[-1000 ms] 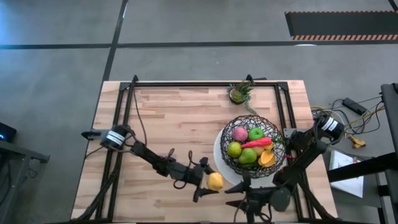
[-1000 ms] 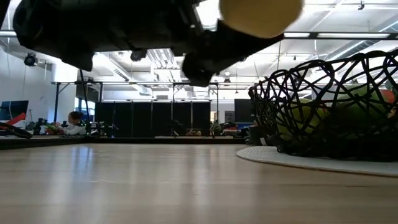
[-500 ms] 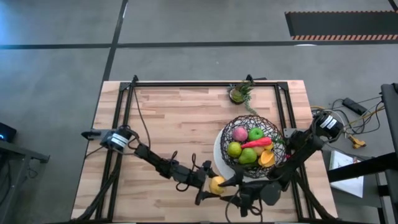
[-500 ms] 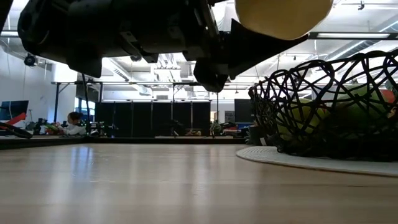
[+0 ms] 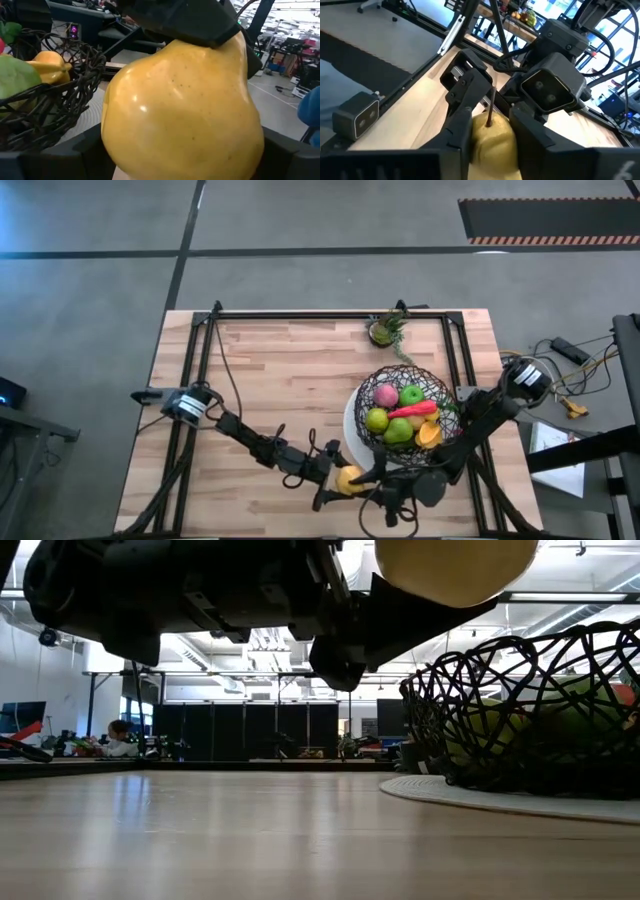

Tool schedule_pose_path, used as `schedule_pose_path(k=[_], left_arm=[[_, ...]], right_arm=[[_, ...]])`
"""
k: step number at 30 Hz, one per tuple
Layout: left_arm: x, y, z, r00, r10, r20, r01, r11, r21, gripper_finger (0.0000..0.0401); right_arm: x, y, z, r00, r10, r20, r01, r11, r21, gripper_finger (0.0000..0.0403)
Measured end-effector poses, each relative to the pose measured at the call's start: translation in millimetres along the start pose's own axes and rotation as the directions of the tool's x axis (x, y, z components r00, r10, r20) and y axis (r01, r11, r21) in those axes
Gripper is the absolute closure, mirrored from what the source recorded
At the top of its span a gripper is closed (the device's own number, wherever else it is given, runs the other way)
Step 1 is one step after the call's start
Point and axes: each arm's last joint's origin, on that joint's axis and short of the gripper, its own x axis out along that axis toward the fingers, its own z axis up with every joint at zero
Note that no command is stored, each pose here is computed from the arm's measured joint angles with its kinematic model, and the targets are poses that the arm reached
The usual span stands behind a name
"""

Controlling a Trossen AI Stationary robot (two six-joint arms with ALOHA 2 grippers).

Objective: Build produce basket
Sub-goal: Put the yellow pear into the wire basket

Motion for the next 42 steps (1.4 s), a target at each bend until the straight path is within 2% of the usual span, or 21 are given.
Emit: schedule_pose_path(k=[5,9,14,17,22,24,26,30,33,35,38,40,42], left_arm=[[1,7,2,0.999,-0.032,-0.004,0.033,0.998,0.052,0.0086],[2,18,5,1.0,-0.012,0.001,0.012,0.997,0.076,0.0086],[0,34,3,0.994,0.049,-0.096,-0.04,0.995,0.094,0.0086],[-3,40,-9,0.968,0.114,-0.224,-0.091,0.99,0.112,0.0086],[-5,42,-5,0.943,0.218,-0.251,-0.205,0.976,0.077,0.0085],[-7,44,-11,0.927,0.23,-0.295,-0.227,0.973,0.046,0.0085],[-9,45,-15,0.91,0.241,-0.337,-0.251,0.968,0.014,0.0085],[-15,47,-25,0.861,0.27,-0.43,-0.316,0.948,-0.039,0.0085],[-20,49,-30,0.825,0.314,-0.47,-0.382,0.923,-0.052,0.0085],[-22,50,-31,0.82,0.333,-0.465,-0.402,0.914,-0.053,0.0085],[-22,50,-31,0.817,0.346,-0.46,-0.412,0.91,-0.048,0.0085],[-22,50,-30,0.822,0.347,-0.452,-0.412,0.91,-0.052,0.0085],[-22,50,-30,0.824,0.347,-0.448,-0.412,0.909,-0.054,0.0085]], right_arm=[[-10,1,4,1.0,0.013,-0.024,-0.013,1.0,0.007,0.0321],[-27,-5,11,0.997,0.024,-0.071,-0.02,0.998,0.053,0.0321],[-53,-18,15,0.981,-0.009,-0.194,0.03,0.994,0.108,0.0329],[-68,-27,25,0.977,-0.003,-0.212,0.037,0.987,0.159,0.0329],[-85,-41,34,0.979,-0.06,-0.196,0.095,0.98,0.175,0.033],[-93,-49,38,0.977,-0.083,-0.195,0.125,0.968,0.216,0.0331],[-99,-61,33,0.961,-0.129,-0.245,0.19,0.952,0.24,0.0331],[-112,-90,16,0.899,-0.179,-0.399,0.326,0.883,0.338,0.0331],[-117,-108,2,0.844,-0.099,-0.526,0.364,0.827,0.428,0.0331],[-115,-112,-6,0.819,-0.011,-0.573,0.338,0.816,0.468,0.0331],[-108,-115,-8,0.807,0.114,-0.579,0.278,0.793,0.543,0.0331],[-101,-117,-12,0.789,0.162,-0.593,0.266,0.78,0.567,0.0331],[-93,-116,-16,0.769,0.202,-0.607,0.241,0.788,0.567,0.0331]])
